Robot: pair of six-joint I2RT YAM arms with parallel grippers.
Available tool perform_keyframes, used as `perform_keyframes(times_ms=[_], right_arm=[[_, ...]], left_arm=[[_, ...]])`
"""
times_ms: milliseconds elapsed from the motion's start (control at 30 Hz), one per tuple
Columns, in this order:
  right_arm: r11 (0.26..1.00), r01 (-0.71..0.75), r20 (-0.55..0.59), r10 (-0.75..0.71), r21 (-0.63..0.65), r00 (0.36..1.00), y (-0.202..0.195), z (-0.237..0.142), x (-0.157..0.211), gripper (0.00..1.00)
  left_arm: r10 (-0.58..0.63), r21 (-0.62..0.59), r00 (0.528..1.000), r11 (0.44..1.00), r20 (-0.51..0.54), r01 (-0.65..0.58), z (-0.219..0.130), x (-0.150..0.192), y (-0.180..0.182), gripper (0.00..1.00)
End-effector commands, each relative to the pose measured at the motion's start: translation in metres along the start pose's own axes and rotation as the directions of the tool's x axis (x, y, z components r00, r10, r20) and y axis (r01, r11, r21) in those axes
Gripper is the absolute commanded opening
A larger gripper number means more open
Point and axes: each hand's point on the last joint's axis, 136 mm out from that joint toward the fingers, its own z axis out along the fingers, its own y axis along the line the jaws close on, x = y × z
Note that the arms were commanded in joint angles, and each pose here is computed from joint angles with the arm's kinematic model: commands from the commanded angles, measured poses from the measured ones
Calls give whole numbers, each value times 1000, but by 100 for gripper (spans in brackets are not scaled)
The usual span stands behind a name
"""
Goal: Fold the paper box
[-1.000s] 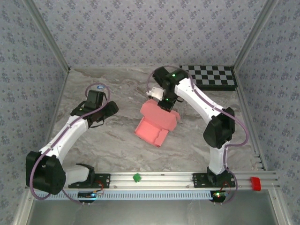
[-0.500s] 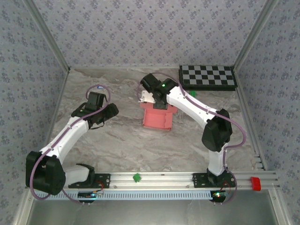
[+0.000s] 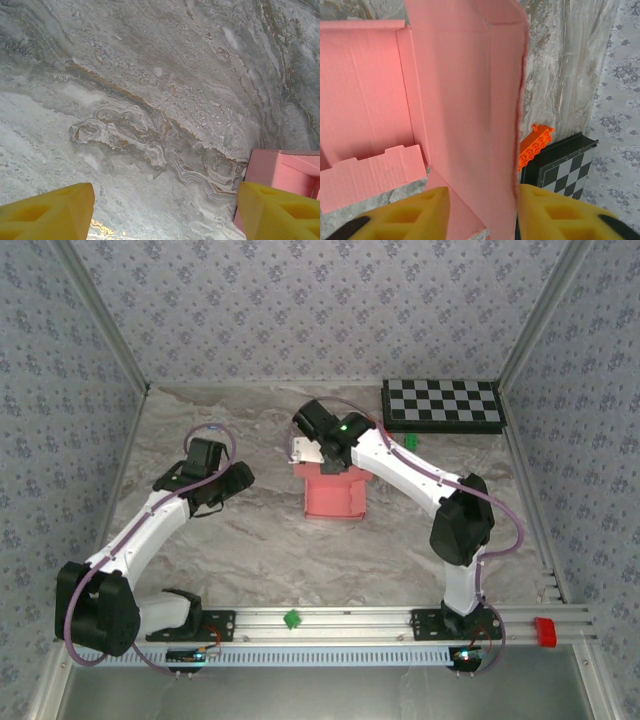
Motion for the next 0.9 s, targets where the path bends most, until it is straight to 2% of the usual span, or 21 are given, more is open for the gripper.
perform_keyframes(times_ms=[0, 200, 367, 500, 633, 733, 800, 867], right_arm=[[997, -39, 30, 37, 66, 999, -25, -17, -2, 49], [960, -243, 103, 229, 143, 968, -58, -39, 10, 60], [865, -486, 201, 458, 126, 866, -73, -63, 35, 62], [705, -709, 222, 690, 12, 689, -62, -68, 68, 63], [482, -869, 170, 871, -110, 461, -29, -60, 105, 63], [310, -930, 154, 947, -197, 283, -5, -55, 126, 64], [221, -939, 146, 971, -263, 187, 10, -54, 133, 65], [148, -936, 95, 988, -319, 124, 36, -44, 138, 65]], left_arm=[[24, 46, 1000, 999, 1, -24, -2, -3, -8, 75], [133, 117, 991, 985, -26, -129, 4, -1, -25, 76], [290, 234, 957, 929, 25, -288, 6, -6, -51, 75], [419, 334, 903, 842, 88, -423, 10, -10, -76, 74], [494, 436, 857, 746, 144, -503, 14, -13, -103, 73], [517, 495, 848, 710, 116, -501, 23, -14, -117, 70], [534, 549, 837, 669, 114, -502, 28, -13, -129, 68], [548, 591, 829, 633, 114, -500, 35, -11, -138, 63]])
